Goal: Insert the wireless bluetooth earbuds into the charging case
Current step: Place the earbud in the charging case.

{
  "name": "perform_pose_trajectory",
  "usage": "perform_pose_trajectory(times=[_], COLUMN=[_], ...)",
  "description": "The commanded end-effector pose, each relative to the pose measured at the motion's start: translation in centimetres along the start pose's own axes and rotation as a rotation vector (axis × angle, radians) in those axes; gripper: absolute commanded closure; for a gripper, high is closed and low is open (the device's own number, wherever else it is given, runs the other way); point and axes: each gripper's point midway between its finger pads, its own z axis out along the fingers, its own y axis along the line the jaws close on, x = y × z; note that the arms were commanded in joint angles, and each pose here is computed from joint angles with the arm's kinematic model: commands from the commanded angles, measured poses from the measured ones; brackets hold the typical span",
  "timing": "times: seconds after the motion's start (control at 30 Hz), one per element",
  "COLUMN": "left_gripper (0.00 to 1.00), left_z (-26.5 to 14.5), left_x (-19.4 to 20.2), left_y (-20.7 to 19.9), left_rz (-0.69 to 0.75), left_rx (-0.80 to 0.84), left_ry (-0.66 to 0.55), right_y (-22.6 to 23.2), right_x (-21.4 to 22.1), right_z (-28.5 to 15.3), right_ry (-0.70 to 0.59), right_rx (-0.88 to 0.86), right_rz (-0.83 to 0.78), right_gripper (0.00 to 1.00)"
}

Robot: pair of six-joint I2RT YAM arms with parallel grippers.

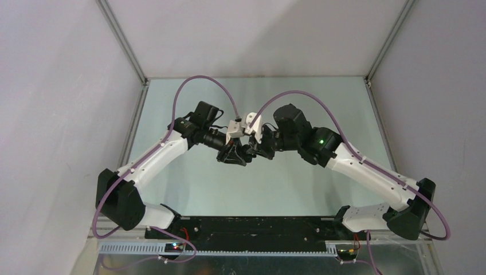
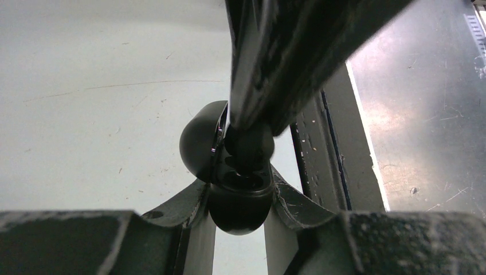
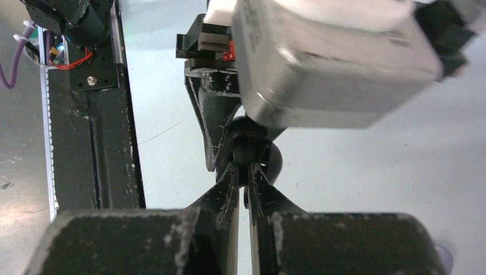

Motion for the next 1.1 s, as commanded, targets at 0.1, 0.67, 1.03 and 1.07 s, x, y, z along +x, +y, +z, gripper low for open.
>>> perform_pose_trajectory(times=[0.1, 0.67, 1.03, 1.07], left_gripper=[0.99, 0.99, 0.99, 0.99], left_z=[-0.6, -0.9, -0.8, -0.8], left_x=[-2.4, -2.4, -2.3, -2.3], left_y=[-0.4, -0.4, -0.5, -0.5], left_rz=[0.064, 0.073, 0.069, 0.071], left_rx=[0.006, -0.002, 0.006, 0.005], left_ry=[-0.052, -0.06, -0.059, -0.06], right_y=[-0.5, 0.2, 0.2, 0.5], right_x=[-1.5, -0.2, -0.7, -0.8], right_z=[-0.8, 1.0, 1.3, 1.3], right_ry=[-0.084, -0.021, -0.043, -0.048], right_rx=[-0.003, -0.018, -0.019, -0.034], right_rz=[0.029, -0.01, 0.04, 0.041], right_gripper=[0.91, 0.91, 0.91, 0.91])
